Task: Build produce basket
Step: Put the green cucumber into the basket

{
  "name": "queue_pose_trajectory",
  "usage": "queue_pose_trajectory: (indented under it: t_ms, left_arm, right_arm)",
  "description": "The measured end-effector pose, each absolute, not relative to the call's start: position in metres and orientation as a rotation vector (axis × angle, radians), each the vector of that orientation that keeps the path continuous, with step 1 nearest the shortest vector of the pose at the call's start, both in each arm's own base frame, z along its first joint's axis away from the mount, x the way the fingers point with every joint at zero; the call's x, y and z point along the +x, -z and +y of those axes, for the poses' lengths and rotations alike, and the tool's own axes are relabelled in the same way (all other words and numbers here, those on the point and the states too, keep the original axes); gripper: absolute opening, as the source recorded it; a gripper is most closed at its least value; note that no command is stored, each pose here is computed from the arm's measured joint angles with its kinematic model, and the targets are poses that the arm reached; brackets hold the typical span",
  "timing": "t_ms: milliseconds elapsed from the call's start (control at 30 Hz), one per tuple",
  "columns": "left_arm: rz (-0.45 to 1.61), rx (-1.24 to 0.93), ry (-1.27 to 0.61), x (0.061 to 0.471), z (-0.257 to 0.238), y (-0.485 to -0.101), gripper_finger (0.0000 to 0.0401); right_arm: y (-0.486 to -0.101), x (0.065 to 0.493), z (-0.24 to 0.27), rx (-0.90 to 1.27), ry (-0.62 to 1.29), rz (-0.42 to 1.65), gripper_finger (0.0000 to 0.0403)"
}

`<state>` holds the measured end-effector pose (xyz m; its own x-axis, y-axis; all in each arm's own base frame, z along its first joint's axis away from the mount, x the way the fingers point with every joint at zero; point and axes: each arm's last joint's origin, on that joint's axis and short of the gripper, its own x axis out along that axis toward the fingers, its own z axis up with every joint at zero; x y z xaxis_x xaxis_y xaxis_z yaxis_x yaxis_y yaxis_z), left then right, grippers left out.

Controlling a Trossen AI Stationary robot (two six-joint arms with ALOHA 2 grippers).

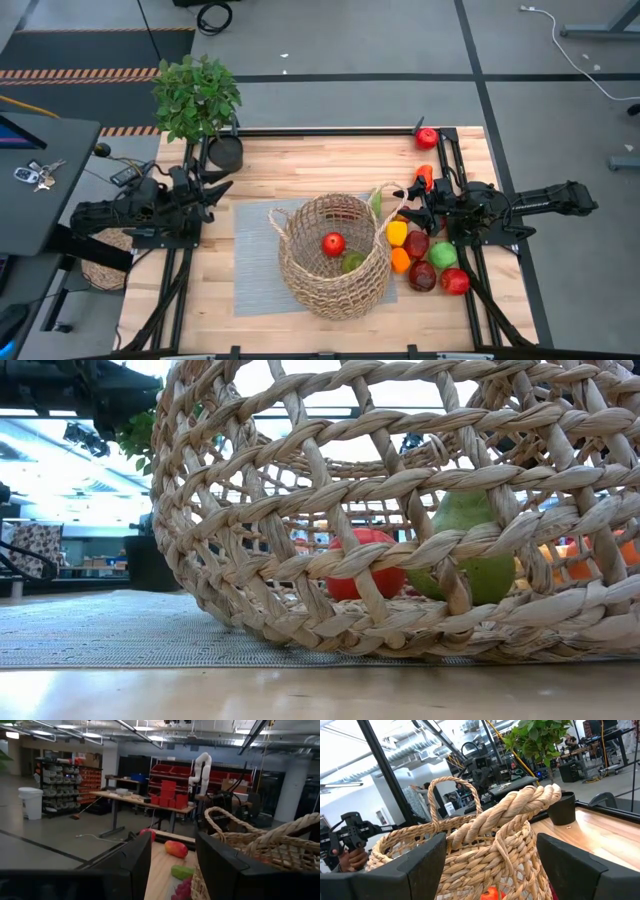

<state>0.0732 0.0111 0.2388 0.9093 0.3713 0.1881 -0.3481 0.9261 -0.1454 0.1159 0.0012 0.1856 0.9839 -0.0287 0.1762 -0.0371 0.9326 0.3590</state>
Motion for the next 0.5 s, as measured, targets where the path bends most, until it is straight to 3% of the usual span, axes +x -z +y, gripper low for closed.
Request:
queue_pose_trajectory:
  t_ms: [500]
  left_arm:
    - [-0.137, -0.196, -0.357, 0.092, 0.011, -0.185, 0.0160]
  right_arm:
    - [-0.186, 0.116, 0.001, 0.370, -0.004, -0.180, 0.0312]
